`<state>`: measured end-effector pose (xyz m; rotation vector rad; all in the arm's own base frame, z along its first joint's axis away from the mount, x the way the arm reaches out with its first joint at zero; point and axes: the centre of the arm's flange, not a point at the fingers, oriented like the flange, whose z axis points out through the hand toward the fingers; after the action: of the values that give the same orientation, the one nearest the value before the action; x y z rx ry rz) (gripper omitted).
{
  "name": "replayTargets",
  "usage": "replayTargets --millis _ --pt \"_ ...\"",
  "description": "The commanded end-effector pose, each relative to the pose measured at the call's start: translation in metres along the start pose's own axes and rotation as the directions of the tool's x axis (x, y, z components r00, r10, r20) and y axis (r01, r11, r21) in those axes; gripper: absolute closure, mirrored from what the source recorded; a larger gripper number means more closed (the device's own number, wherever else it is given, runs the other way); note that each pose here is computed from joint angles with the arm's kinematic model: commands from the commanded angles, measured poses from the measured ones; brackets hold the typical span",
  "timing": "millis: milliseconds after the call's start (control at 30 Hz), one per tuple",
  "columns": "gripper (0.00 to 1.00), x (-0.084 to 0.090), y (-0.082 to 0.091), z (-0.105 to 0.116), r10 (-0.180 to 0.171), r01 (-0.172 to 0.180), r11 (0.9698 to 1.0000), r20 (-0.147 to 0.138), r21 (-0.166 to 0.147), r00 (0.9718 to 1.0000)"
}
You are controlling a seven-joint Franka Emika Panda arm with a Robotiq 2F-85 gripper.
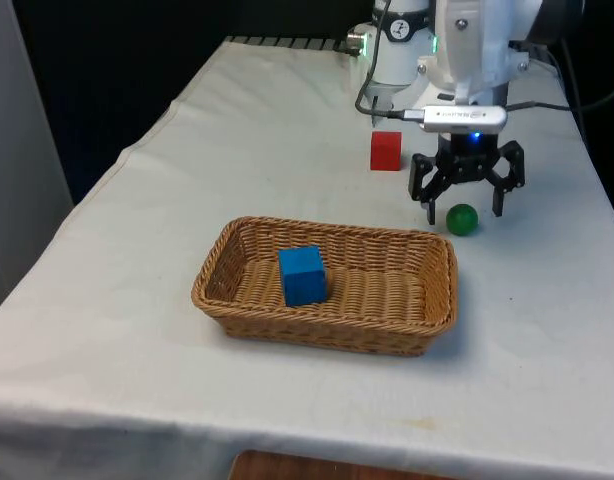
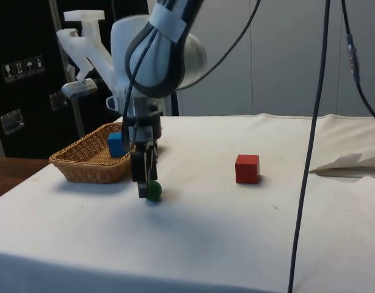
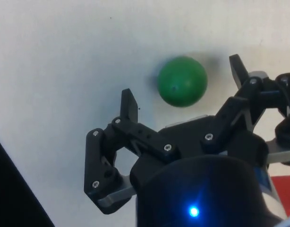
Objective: Place all non-red objects into the basket.
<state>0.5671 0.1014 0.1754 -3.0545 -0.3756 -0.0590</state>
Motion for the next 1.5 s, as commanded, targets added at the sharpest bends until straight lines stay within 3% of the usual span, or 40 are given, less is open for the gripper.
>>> replayTargets --millis 0,33,67,300,333,367,433,467,533,567,633,667,733,933,967,1000,1200,1233,1467 --pt "0.00 0.002 -0.002 0.001 -0.001 0.001 0.9999 -0.015 0.017 0.9999" --pt "0.00 0.000 0.000 0.002 0.001 -0.001 1.0000 -0.001 0.001 1.0000" --pt "0.00 0.001 -0.002 0.003 0.000 0.000 0.9998 -0.015 0.018 0.9999" --pt "0.00 0.000 -0.002 0.016 0.002 -0.001 0.9996 -0.028 0.027 0.9996" --pt "0.04 -0.002 0.000 0.016 0.002 -0.001 0.9999 -0.015 0.012 0.9999" --pt "0.04 0.000 -0.002 0.017 0.003 -0.002 0.9996 -0.029 0.027 0.9996" --pt "0.21 0.000 -0.002 0.018 0.003 -0.003 0.9996 -0.029 0.028 0.9996" --pt "0.43 0.000 -0.002 0.019 0.003 -0.002 0.9996 -0.031 0.027 0.9995" --pt "0.66 0.000 -0.001 0.019 0.004 -0.003 0.9996 -0.032 0.027 0.9995" --pt "0.81 0.000 -0.001 0.019 0.003 -0.002 0.9996 -0.033 0.027 0.9995" --pt "1.00 -0.001 0.002 0.018 0.004 -0.004 0.9999 -0.021 0.011 0.9998" --pt "1.00 0.000 -0.001 0.019 0.003 -0.002 0.9996 -0.034 0.028 0.9994" --pt "1.00 0.000 -0.002 0.020 0.003 -0.003 0.9996 -0.033 0.029 0.9995" --pt "1.00 0.000 -0.001 0.017 0.005 -0.004 0.9996 -0.033 0.028 0.9995" --pt "1.00 -0.001 0.001 0.018 0.003 -0.003 0.9999 -0.022 0.013 0.9998" --pt "1.00 0.001 0.000 0.013 0.006 -0.005 0.9996 -0.032 0.027 0.9995" --pt "1.00 0.001 0.001 -0.011 0.008 -0.007 0.9995 -0.036 0.032 0.9993" --pt "1.00 0.003 0.000 -0.005 0.007 -0.006 0.9996 -0.038 0.028 0.9992" --pt "1.00 0.003 0.001 -0.037 0.010 -0.007 0.9988 -0.047 0.049 0.9988"
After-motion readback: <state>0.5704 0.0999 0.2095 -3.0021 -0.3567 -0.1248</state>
